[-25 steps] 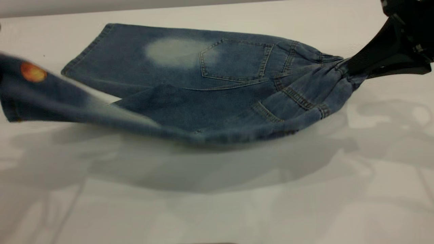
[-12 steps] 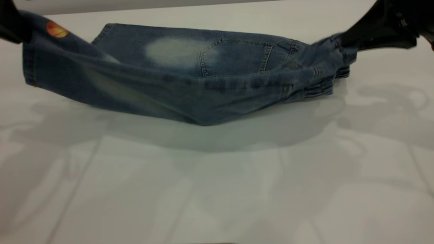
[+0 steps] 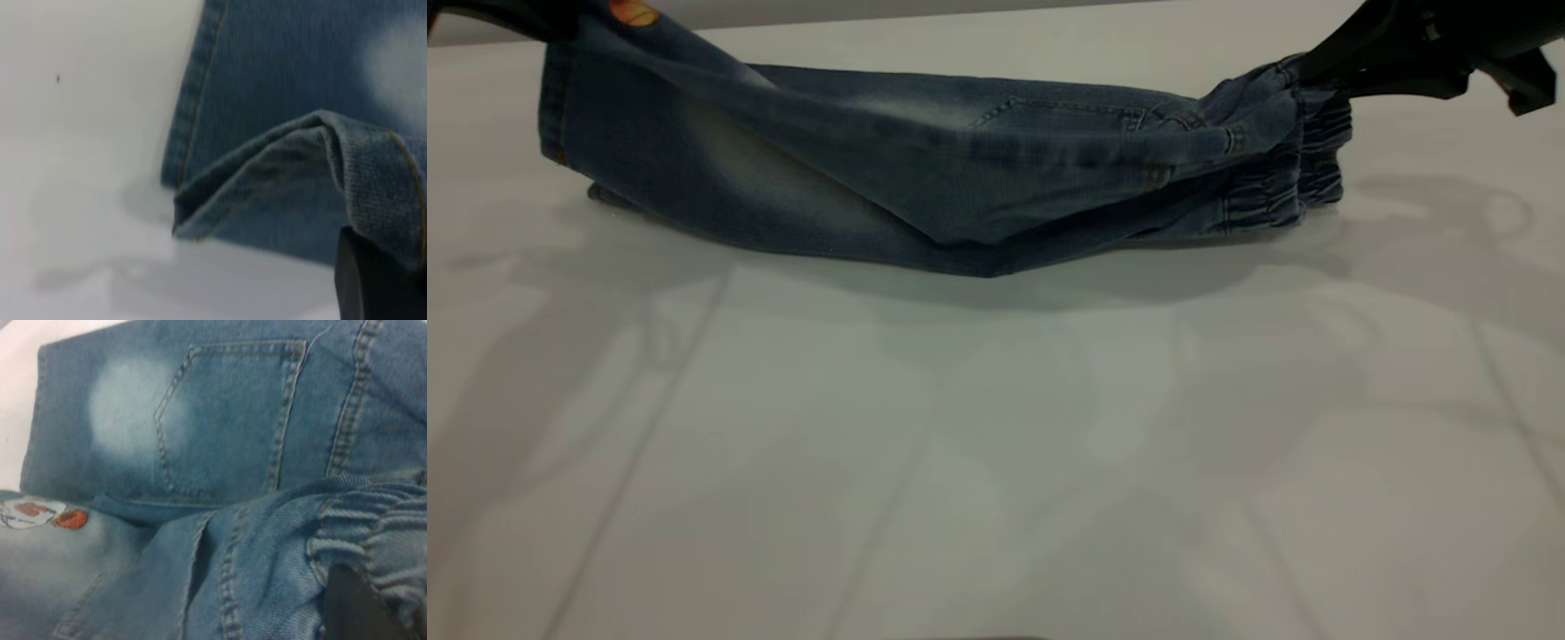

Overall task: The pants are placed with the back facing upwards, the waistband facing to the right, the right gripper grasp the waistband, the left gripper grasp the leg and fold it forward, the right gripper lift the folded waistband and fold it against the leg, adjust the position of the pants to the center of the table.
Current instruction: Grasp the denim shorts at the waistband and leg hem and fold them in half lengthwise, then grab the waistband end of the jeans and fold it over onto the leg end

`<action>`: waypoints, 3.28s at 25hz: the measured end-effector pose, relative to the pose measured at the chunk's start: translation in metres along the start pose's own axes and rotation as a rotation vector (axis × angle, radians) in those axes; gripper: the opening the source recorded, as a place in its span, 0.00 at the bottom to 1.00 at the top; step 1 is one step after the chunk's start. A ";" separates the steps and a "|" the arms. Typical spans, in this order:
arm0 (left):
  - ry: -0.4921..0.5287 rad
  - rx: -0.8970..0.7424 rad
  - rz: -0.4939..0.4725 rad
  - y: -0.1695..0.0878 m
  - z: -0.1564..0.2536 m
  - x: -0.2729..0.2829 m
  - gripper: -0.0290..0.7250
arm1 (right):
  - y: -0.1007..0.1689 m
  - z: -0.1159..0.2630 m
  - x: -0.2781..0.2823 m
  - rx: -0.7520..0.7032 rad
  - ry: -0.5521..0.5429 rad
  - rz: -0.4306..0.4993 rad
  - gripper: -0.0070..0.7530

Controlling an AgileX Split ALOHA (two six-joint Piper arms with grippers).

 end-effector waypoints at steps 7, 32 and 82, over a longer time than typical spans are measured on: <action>-0.038 0.001 -0.012 0.003 -0.006 -0.030 0.09 | -0.020 -0.020 -0.012 -0.051 -0.036 0.034 0.06; -0.367 -0.201 -0.018 -0.019 -0.037 -0.078 0.47 | -0.034 -0.059 -0.007 0.077 -0.168 0.077 0.69; -0.102 -0.192 0.107 -0.085 0.010 -0.084 0.68 | -0.046 -0.056 -0.025 0.250 0.012 0.204 0.77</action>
Point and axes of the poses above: a point on each arm's last joint axis where the gripper is mounted, x pointing back along that axis away from the gripper, y along the wrist's bending axis when the last joint is at zero, z = x × y, the point moved 10 cm from there along -x, pointing out along that axis toward the gripper, and after that the axes turned 12 degrees about -x, right-handed, at the moved point
